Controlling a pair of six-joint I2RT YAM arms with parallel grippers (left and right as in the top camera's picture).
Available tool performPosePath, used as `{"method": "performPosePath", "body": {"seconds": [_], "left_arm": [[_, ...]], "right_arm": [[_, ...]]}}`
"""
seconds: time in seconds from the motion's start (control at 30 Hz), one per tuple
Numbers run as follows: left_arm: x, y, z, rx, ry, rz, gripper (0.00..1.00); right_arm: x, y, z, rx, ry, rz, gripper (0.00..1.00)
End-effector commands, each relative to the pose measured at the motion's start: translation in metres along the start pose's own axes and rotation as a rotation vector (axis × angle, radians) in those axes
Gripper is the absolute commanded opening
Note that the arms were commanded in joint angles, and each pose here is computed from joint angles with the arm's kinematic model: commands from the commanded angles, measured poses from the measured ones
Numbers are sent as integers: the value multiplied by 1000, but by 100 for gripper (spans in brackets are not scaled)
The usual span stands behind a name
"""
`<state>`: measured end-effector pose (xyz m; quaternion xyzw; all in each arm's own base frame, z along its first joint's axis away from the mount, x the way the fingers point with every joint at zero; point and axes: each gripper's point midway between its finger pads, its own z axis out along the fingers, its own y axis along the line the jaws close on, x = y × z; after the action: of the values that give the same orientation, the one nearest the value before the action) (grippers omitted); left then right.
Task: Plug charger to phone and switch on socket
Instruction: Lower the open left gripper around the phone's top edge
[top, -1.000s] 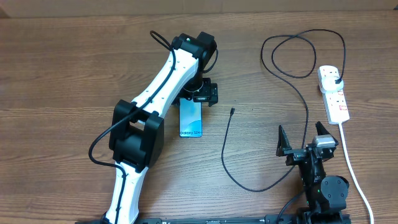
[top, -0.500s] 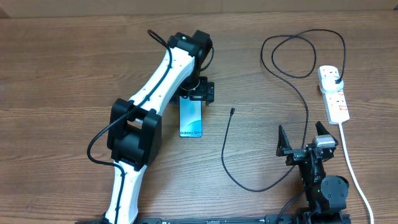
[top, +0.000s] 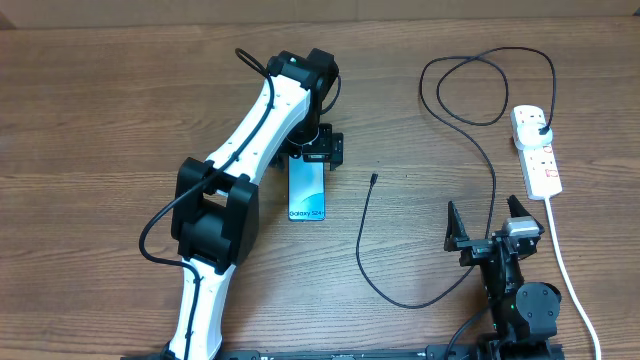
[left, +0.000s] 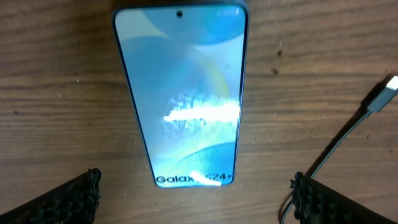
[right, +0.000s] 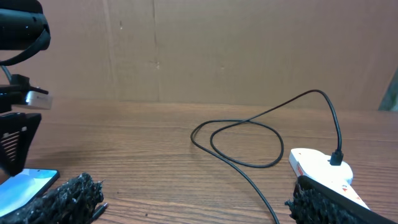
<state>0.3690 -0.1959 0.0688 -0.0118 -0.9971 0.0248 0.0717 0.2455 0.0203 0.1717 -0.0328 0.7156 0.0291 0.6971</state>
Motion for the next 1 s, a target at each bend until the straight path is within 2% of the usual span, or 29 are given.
{"method": "performPosePath", "body": {"seconds": [0.0,0.4,0.97], "left_arm": [[7,0,-2,13,37,20,99],[21,1,-58,44,-70,43,99],[1,5,-14,40,-112,-45,100]], "right_arm": [[2,-2,0,8,-2,-2,100],[2,-2,0,8,-2,-2,100],[2,-2,0,9,-2,-2,100]]}}
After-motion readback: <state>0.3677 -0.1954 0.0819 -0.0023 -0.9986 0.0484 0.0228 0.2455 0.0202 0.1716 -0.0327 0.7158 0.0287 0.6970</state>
